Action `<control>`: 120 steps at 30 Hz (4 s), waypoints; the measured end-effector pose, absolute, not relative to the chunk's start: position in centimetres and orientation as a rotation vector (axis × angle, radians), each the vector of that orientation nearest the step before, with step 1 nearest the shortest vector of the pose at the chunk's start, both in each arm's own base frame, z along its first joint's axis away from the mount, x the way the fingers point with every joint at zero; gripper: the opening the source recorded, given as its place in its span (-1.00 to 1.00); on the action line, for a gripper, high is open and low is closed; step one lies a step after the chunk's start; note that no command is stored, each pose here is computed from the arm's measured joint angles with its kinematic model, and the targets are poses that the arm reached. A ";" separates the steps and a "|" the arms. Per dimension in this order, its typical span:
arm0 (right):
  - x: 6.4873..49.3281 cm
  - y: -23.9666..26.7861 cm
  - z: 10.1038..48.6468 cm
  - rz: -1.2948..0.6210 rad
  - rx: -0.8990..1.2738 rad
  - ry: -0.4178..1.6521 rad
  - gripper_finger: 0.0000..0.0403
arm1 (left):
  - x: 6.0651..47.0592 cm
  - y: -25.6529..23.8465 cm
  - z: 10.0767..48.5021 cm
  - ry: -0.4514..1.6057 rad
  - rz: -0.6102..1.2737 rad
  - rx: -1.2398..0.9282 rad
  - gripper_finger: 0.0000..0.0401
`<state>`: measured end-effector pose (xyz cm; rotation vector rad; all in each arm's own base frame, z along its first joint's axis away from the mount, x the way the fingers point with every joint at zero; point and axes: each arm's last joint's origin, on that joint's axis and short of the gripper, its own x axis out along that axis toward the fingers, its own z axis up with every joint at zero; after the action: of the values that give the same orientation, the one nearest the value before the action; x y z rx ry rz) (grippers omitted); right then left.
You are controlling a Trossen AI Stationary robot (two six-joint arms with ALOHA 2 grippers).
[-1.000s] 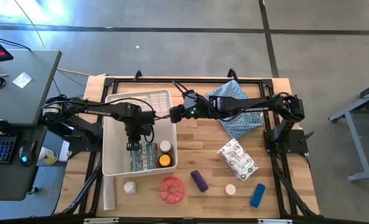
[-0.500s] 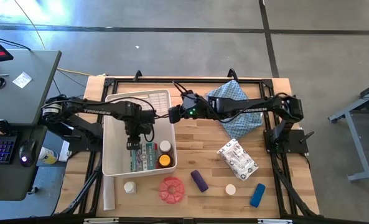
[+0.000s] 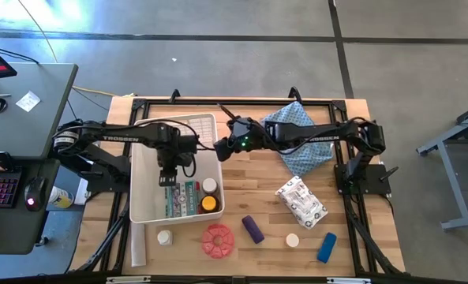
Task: Pick & place medical supplies in basket/bin
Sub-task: Adjust the white bin
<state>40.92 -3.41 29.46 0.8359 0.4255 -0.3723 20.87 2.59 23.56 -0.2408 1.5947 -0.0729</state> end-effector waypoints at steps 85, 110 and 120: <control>37.6 -3.7 33.0 -0.049 0.684 0.555 -0.38 | 15.8 14.7 32.6 1.612 0.551 -0.215 -0.08; 37.6 -3.8 33.0 -0.058 0.707 0.555 -0.38 | 16.4 15.5 32.7 1.624 0.412 0.082 -0.62; 37.6 -3.8 33.0 -0.057 0.708 0.555 -0.38 | 16.4 15.4 32.7 1.631 0.322 0.118 -0.82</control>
<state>37.60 -3.75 33.04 0.7078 0.5547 -0.0573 16.37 15.38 32.68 0.1175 1.6312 0.3222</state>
